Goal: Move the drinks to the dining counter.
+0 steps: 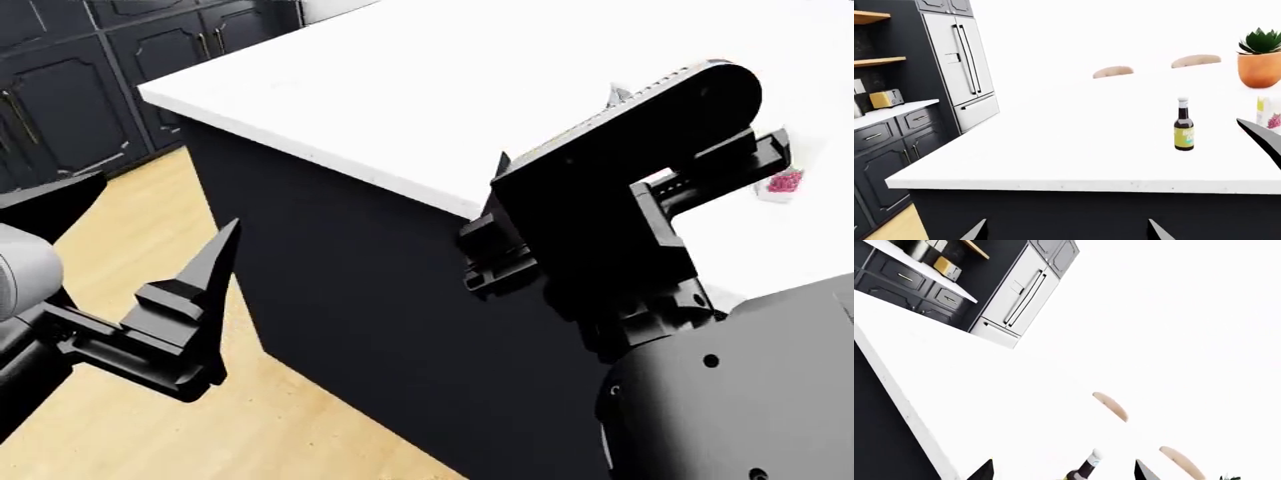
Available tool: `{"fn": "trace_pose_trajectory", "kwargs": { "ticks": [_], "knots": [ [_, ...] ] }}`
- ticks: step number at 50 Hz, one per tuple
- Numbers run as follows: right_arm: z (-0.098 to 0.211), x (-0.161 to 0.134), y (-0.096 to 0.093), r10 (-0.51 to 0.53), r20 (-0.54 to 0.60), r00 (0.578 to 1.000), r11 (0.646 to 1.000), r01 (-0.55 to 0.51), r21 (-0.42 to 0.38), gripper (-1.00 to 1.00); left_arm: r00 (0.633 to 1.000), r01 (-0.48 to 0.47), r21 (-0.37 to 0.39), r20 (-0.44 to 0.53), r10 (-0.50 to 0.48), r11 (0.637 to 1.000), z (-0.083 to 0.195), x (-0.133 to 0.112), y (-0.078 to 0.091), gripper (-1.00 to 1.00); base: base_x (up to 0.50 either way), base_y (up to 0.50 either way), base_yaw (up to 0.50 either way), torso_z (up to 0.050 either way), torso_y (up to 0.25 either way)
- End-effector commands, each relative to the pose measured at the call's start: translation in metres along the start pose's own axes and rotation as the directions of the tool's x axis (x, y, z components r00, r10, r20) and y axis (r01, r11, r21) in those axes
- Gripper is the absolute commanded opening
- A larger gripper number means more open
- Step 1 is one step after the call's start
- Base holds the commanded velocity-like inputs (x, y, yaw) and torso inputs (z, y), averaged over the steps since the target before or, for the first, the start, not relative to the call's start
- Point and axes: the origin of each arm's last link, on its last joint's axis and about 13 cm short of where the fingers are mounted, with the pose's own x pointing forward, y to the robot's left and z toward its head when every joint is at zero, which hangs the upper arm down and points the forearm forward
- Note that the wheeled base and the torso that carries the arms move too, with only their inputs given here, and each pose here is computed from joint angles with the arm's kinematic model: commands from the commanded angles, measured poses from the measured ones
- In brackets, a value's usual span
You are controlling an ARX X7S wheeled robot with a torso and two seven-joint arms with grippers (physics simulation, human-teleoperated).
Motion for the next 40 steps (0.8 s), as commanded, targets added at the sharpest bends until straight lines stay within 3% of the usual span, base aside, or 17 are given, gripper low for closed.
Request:
{"fn": "trace_pose_trajectory", "kwargs": {
  "ticks": [1, 40],
  "knots": [
    [-0.0010, -0.0011, 0.0002, 0.004, 0.005, 1.000, 1.000, -0.004, -0.004, 1.00, 1.000, 0.001, 0.002, -0.001, -0.001, 1.000, 0.0001, 0.0001, -0.0002, 1.00, -0.01, 0.00, 0.50, 0.000, 0.000],
    [-0.0001, -0.0003, 0.0010, 0.000, 0.019, 1.000, 0.998, 0.001, -0.059, 1.00, 1.000, 0.007, 0.011, 0.001, -0.007, 1.000, 0.0033, 0.0013, -0.0007, 1.00, -0.06, -0.05, 0.50, 0.000, 0.000]
  ]
}}
